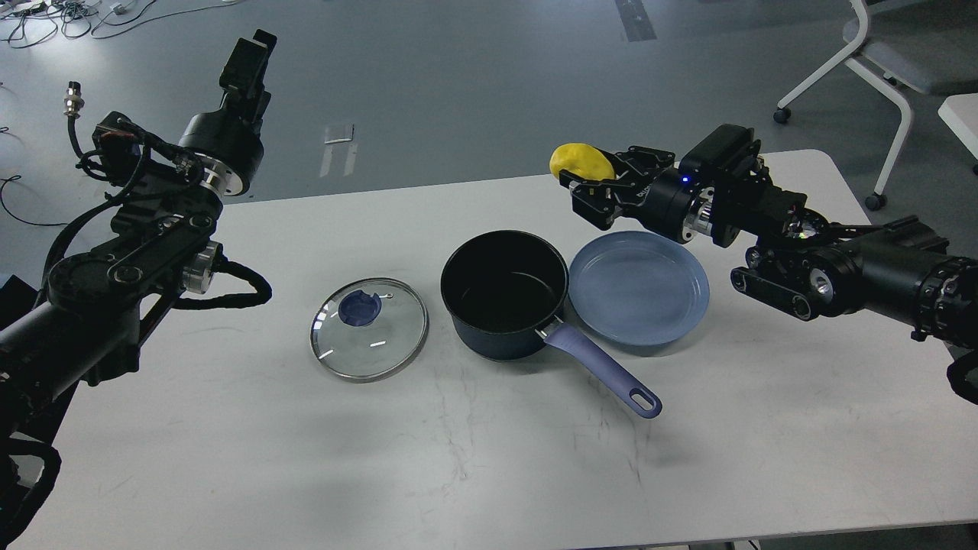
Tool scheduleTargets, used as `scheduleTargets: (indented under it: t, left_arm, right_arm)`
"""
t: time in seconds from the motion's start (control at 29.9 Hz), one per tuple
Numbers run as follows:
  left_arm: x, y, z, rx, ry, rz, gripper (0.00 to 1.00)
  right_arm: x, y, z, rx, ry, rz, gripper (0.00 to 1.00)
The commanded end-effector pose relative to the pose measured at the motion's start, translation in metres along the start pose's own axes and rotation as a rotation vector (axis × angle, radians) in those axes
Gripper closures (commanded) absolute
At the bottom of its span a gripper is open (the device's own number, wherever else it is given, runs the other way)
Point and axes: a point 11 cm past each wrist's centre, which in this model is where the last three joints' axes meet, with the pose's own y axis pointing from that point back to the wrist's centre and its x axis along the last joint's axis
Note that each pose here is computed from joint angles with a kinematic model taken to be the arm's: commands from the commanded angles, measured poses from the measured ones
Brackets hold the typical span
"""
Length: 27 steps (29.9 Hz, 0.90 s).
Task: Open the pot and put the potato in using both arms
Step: 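Carry the potato over the saucepan and drop it inside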
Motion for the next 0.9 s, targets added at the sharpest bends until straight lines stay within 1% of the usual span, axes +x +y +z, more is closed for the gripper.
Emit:
scheduleTargets:
  t: [0.0,0.07,0.13,0.23,0.3,0.33,0.37,0.7,0.77,0.84,0.87]
  left_arm:
    - [0.000,0.000,0.000,0.000,0.001,0.000,0.02]
    - [-0.001,0.000,0.000,0.000,0.002,-0.003,0.02]
    - [-0.002,0.001,-0.001,0.002,0.006,-0.005,0.02]
    - [-0.003,0.001,-0.001,0.002,0.007,-0.008,0.02]
    - [-0.003,0.001,0.000,-0.001,0.009,-0.009,0.02]
    - [-0.003,0.001,0.000,-0.001,0.009,-0.009,0.02]
    - [-0.003,0.000,0.001,-0.002,0.009,-0.009,0.02]
    - [-0.008,0.000,0.002,-0.005,0.018,-0.022,0.02]
    - [-0.010,0.000,0.001,-0.004,0.027,-0.031,0.02]
    - [-0.009,-0.001,0.003,-0.007,0.046,-0.032,0.02]
    - [-0.009,-0.001,0.003,-0.007,0.046,-0.032,0.02]
  right_arm:
    - [-0.004,-0.022,-0.042,0.102,-0.026,-0.001,0.57]
    - [-0.008,-0.033,-0.063,0.150,-0.019,-0.021,0.57]
    - [-0.019,-0.035,-0.074,0.182,0.005,-0.060,0.57]
    - [-0.034,-0.032,-0.079,0.205,0.030,-0.110,0.48]
    - [-0.041,-0.032,-0.084,0.214,0.027,-0.123,0.35]
    - [-0.044,-0.035,-0.093,0.228,0.017,-0.123,0.07]
    - [-0.043,-0.037,-0.096,0.231,0.011,-0.119,0.00]
    - [-0.049,-0.034,-0.096,0.196,-0.068,-0.087,0.00]
    - [-0.044,-0.036,-0.094,0.182,-0.091,-0.066,0.00]
    - [-0.026,-0.042,-0.090,0.140,-0.175,0.012,0.00]
    - [-0.026,-0.042,-0.090,0.140,-0.176,0.013,0.00]
